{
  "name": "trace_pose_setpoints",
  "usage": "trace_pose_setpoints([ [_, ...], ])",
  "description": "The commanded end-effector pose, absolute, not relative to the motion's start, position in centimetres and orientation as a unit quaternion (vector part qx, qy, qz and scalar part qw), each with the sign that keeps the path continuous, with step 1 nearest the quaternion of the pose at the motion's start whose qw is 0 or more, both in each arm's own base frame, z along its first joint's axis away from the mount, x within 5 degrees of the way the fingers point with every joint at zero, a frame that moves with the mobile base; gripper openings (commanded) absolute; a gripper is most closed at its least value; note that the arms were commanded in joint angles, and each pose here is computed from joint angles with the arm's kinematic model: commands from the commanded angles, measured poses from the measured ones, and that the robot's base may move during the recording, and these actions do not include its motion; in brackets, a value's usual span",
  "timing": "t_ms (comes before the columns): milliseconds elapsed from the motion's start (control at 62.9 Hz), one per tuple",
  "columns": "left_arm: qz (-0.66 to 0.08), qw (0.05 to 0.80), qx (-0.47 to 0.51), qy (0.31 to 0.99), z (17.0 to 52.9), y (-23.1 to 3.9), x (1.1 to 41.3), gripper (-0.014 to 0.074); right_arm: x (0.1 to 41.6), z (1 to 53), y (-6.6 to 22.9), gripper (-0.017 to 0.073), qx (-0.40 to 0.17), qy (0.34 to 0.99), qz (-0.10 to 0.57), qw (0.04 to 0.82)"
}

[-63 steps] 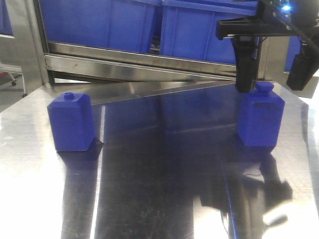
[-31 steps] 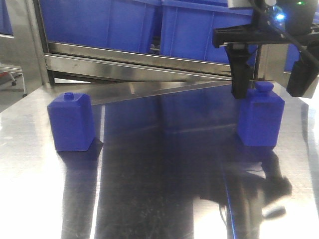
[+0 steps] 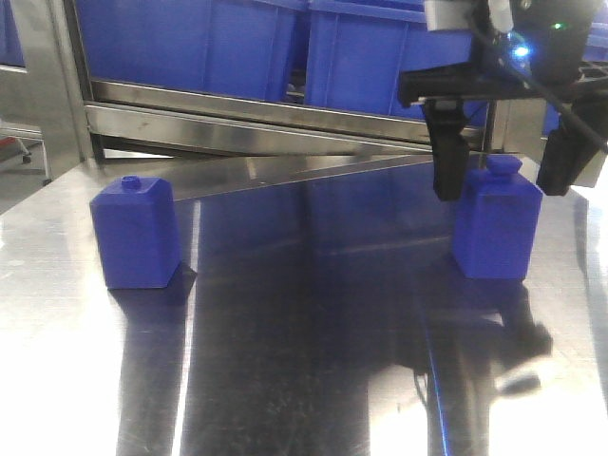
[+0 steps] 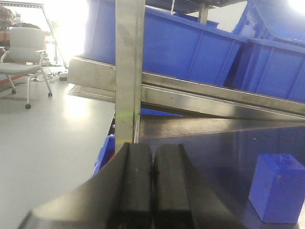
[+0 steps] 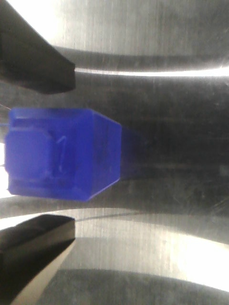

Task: Pick and sort blue part to right shelf
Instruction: 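Close the right gripper around the blue bottle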

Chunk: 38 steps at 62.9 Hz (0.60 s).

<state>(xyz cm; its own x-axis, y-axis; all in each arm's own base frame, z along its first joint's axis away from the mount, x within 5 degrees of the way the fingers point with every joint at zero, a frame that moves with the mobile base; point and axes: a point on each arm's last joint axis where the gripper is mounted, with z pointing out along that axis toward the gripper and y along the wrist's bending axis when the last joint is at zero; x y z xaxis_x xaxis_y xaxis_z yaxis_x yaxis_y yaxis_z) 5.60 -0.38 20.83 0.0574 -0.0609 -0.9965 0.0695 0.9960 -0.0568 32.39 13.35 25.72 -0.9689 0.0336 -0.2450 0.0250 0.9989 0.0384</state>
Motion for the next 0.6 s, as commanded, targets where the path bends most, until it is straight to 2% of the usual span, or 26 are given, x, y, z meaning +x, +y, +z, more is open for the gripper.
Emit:
trace_pose_setpoints([
  [0,-0.049,0.756,-0.002,0.653,21.0,-0.3,5.5,0.0132,32.7,27.5,13.3,0.0609,0.013,0.987,0.024,0.159],
  [588,-0.049,0.756,-0.002,0.653,21.0,-0.3,5.5,0.0132,33.3,26.1,13.2,0.0593,0.019,0.99,0.023,0.138],
])
